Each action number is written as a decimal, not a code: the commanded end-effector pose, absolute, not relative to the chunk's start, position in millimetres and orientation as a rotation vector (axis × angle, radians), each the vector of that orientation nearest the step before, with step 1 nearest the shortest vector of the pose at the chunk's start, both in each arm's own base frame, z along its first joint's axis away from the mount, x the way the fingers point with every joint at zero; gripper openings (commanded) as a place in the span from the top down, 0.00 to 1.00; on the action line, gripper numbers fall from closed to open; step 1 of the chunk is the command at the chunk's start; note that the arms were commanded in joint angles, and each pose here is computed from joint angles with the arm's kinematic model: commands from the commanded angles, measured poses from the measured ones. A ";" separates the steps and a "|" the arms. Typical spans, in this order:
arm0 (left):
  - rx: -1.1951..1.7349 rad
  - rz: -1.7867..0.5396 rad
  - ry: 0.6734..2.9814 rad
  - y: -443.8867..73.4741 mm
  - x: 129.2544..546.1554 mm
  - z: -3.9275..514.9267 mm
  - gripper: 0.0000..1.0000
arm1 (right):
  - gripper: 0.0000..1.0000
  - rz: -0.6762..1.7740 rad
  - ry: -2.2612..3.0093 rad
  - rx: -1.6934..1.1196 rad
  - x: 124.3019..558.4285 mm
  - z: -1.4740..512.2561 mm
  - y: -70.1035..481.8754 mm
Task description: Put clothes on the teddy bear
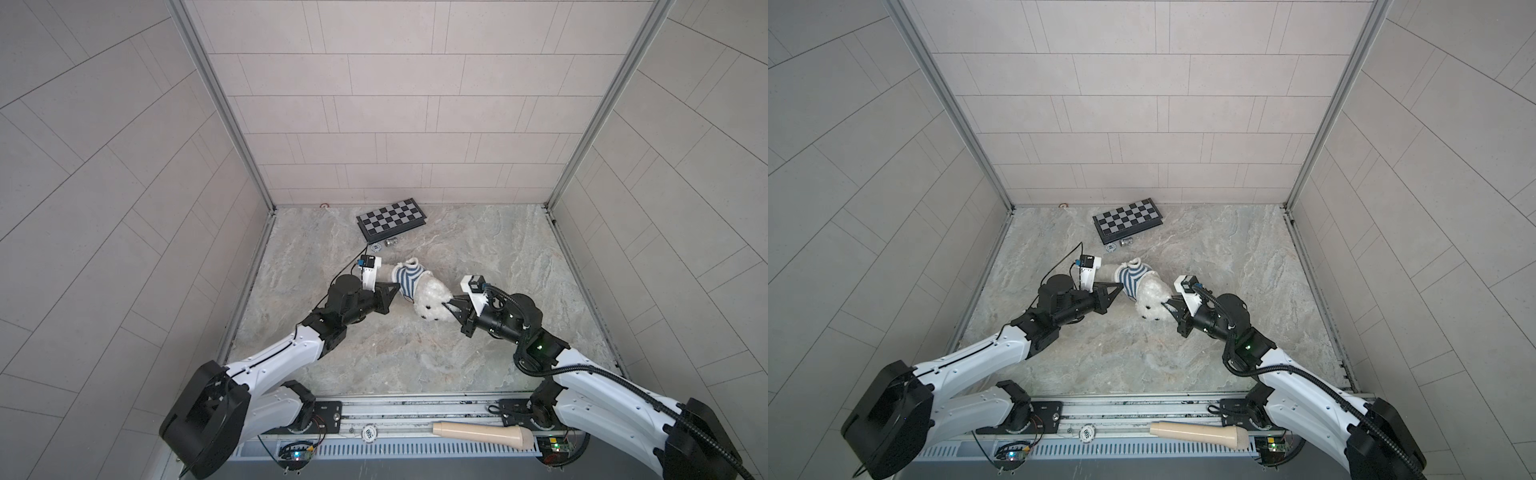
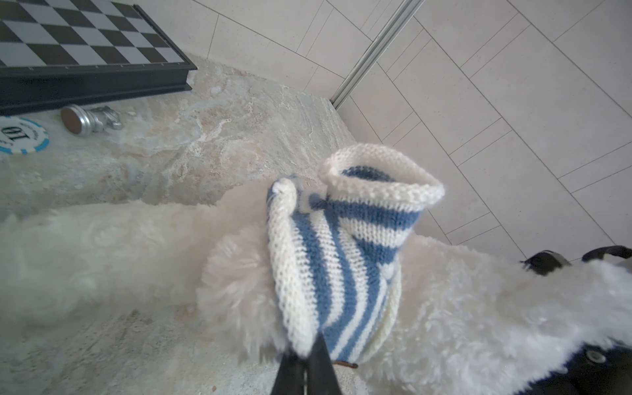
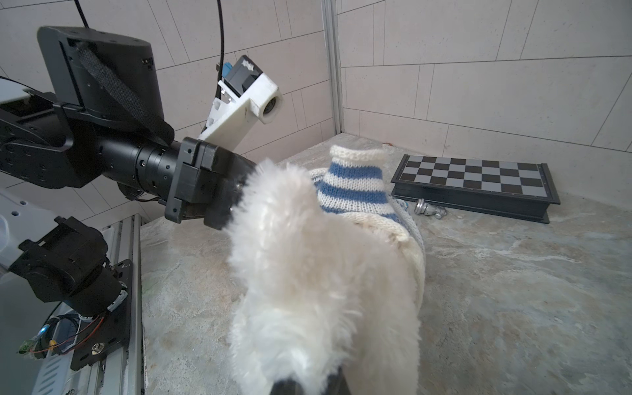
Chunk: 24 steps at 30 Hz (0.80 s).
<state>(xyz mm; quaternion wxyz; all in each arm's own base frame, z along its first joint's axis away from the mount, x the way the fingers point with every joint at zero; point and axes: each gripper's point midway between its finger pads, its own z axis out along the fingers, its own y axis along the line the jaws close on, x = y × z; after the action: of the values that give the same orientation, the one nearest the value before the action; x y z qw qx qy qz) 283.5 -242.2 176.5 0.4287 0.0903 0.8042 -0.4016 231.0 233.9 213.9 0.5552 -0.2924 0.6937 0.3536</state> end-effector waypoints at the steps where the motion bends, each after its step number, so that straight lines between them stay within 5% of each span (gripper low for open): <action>1: 0.211 -0.955 1.981 -236.7 287.4 182.3 1.00 | 1.00 0.858 1.539 -0.686 226.7 240.1 234.0; 24: -0.182 -0.630 2.152 -151.6 315.3 124.4 1.00 | 1.00 0.798 1.555 -0.543 223.5 236.4 206.3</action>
<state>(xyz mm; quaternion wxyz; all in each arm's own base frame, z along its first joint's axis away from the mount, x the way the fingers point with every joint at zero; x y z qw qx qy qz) 305.8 -189.4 144.0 0.4211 -0.0089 0.8498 -0.3169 219.4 213.9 212.6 0.5726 -0.2614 0.6962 0.3452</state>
